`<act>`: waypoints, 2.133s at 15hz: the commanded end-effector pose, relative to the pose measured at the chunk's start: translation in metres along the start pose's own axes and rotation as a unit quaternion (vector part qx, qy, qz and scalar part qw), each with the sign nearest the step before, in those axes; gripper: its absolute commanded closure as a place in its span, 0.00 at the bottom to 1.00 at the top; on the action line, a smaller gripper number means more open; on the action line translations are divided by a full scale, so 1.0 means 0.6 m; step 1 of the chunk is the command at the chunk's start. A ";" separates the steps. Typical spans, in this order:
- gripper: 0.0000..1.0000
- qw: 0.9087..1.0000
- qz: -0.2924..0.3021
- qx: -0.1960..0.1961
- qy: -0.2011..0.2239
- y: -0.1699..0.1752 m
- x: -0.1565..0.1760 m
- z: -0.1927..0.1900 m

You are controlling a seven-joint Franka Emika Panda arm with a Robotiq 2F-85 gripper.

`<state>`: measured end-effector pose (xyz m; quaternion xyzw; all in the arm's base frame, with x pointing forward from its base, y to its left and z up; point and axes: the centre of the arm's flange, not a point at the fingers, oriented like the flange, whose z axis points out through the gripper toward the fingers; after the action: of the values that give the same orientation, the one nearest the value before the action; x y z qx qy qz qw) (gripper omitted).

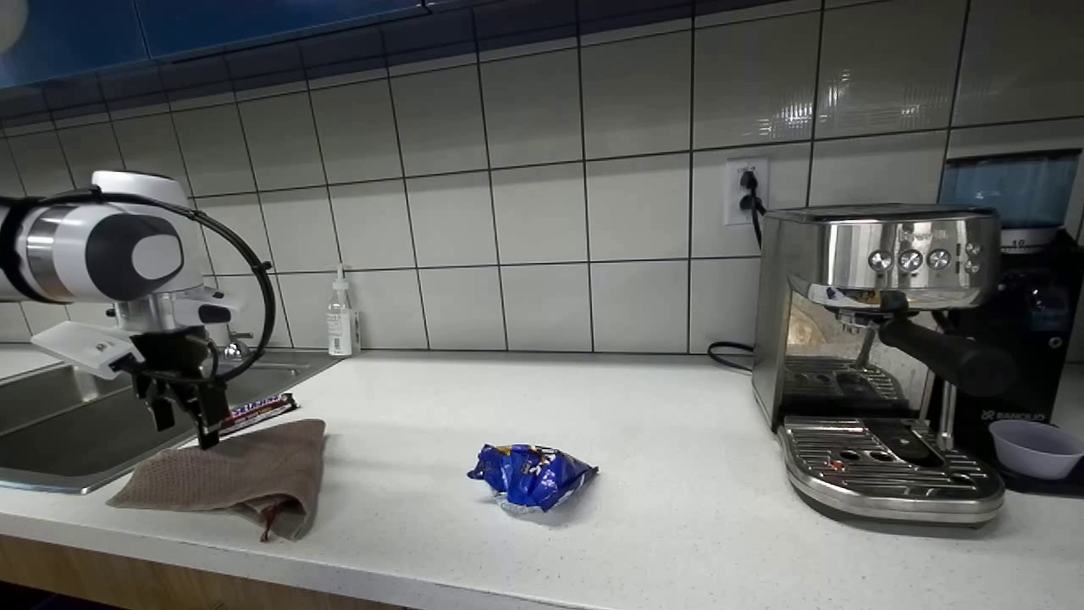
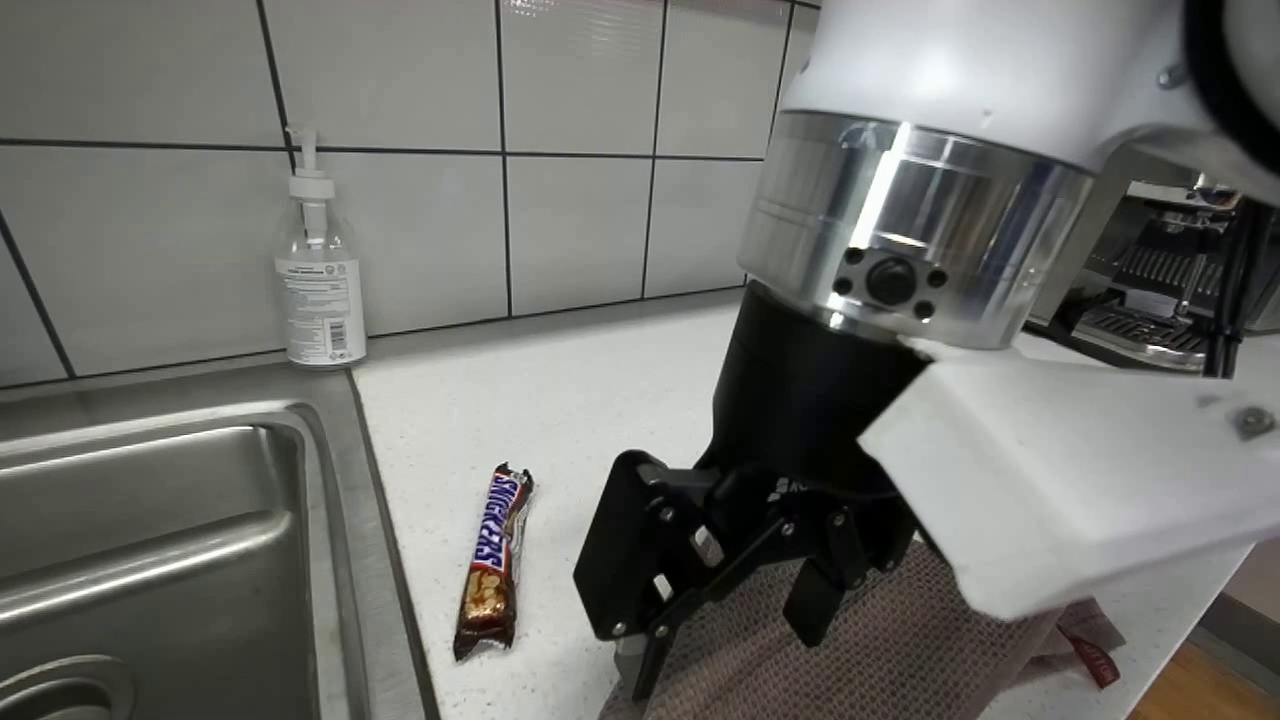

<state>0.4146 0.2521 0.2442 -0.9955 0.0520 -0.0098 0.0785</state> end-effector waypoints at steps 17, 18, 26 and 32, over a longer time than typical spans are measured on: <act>0.00 1.000 -0.006 -0.001 0.003 0.005 -0.004 -0.008; 0.00 1.000 -0.006 -0.001 0.003 0.005 -0.004 -0.008; 0.00 1.000 -0.006 -0.001 0.003 0.005 -0.004 -0.008; 0.00 1.000 0.008 0.008 0.018 0.009 0.009 -0.019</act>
<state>0.4135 0.2470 0.2486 -0.9956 0.0491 -0.0162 0.0781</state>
